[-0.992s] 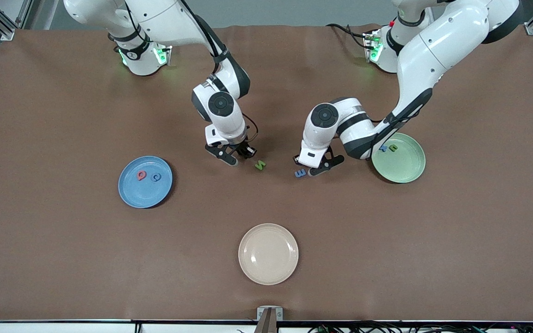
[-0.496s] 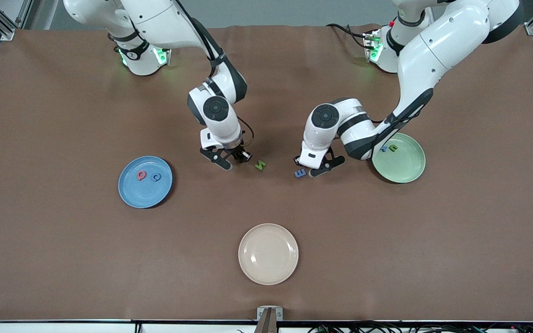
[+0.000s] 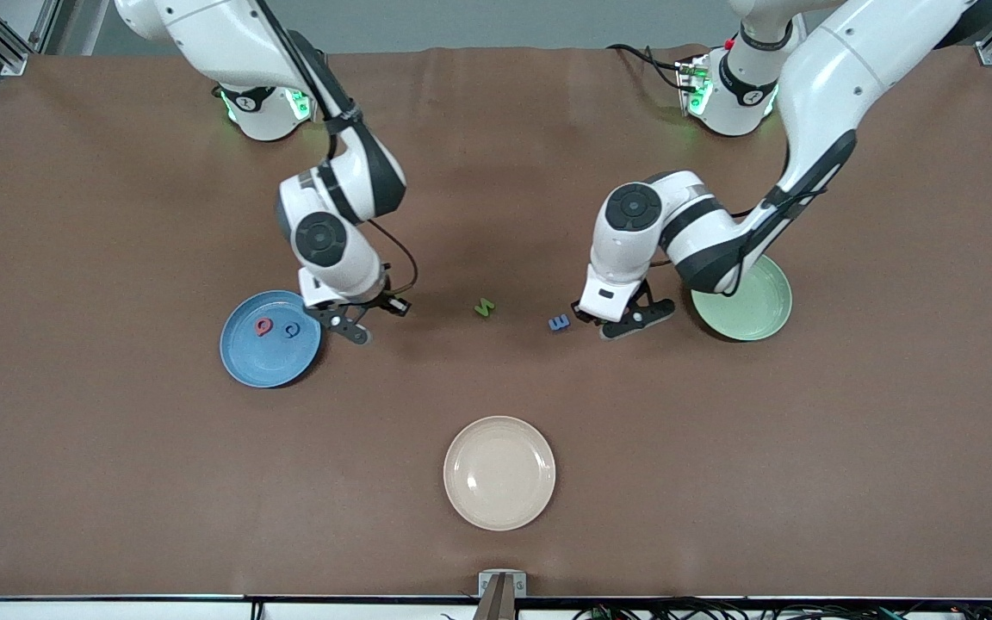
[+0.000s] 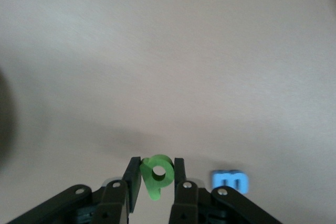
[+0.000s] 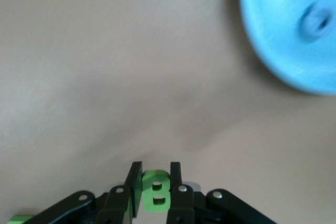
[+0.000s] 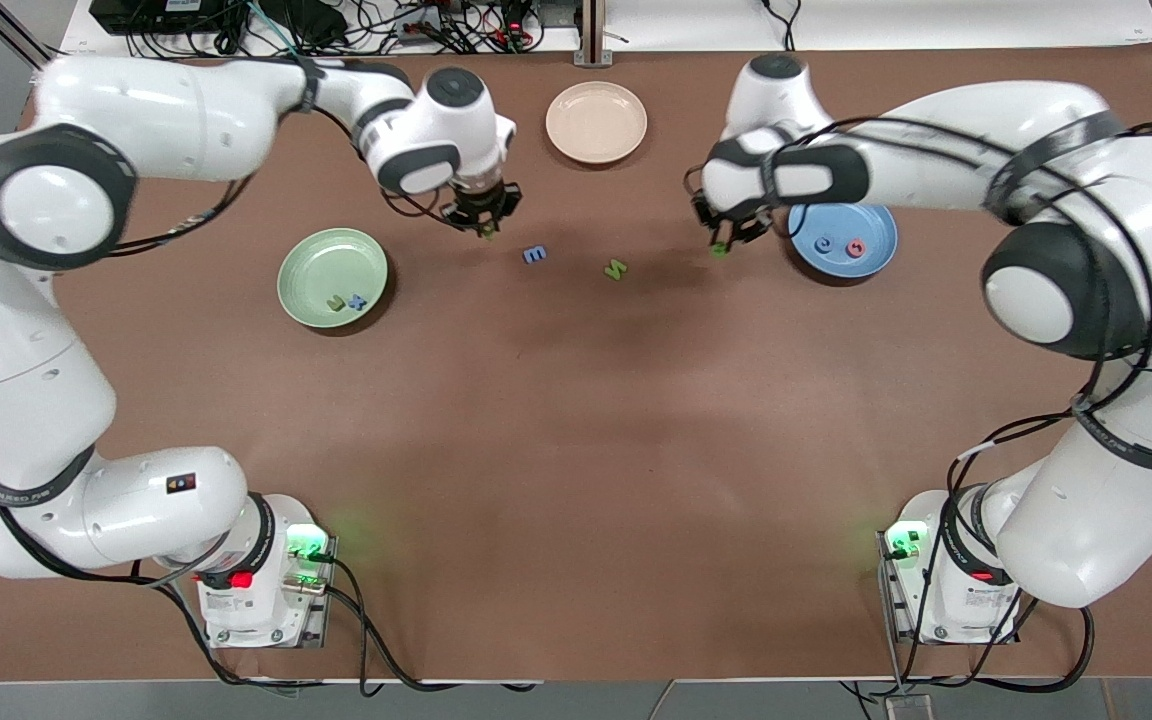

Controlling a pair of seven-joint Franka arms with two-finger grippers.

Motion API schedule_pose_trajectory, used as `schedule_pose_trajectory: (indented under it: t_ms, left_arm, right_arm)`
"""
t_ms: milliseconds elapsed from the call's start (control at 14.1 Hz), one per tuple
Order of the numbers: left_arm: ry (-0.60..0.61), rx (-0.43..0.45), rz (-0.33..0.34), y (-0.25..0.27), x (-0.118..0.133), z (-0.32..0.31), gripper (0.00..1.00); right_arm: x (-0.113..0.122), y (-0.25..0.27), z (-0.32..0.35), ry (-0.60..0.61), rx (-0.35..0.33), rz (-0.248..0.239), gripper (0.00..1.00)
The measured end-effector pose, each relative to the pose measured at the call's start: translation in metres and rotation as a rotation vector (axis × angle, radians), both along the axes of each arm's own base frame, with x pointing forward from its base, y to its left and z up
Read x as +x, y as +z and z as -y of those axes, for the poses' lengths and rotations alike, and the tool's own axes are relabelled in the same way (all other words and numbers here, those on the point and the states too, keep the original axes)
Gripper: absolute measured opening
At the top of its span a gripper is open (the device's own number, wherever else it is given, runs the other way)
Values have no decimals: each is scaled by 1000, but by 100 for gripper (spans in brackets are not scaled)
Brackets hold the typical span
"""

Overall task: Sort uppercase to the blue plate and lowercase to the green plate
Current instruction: 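Carry the p to the green plate while the right gripper carries B to blue plate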

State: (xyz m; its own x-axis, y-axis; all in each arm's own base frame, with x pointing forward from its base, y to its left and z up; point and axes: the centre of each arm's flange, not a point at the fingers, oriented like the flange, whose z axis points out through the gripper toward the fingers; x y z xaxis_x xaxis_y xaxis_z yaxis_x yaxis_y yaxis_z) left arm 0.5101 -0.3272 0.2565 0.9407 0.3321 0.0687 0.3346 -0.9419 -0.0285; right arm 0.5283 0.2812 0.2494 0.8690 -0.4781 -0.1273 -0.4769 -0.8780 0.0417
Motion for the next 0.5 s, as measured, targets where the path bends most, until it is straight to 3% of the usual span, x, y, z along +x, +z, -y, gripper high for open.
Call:
schedule_pose_trajectory:
  t_ms: [496]
  left_arm:
    - [-141,6,-109,15,5,-123,30]
  right_arm:
    - [39,3,118,96,7,-28,25]
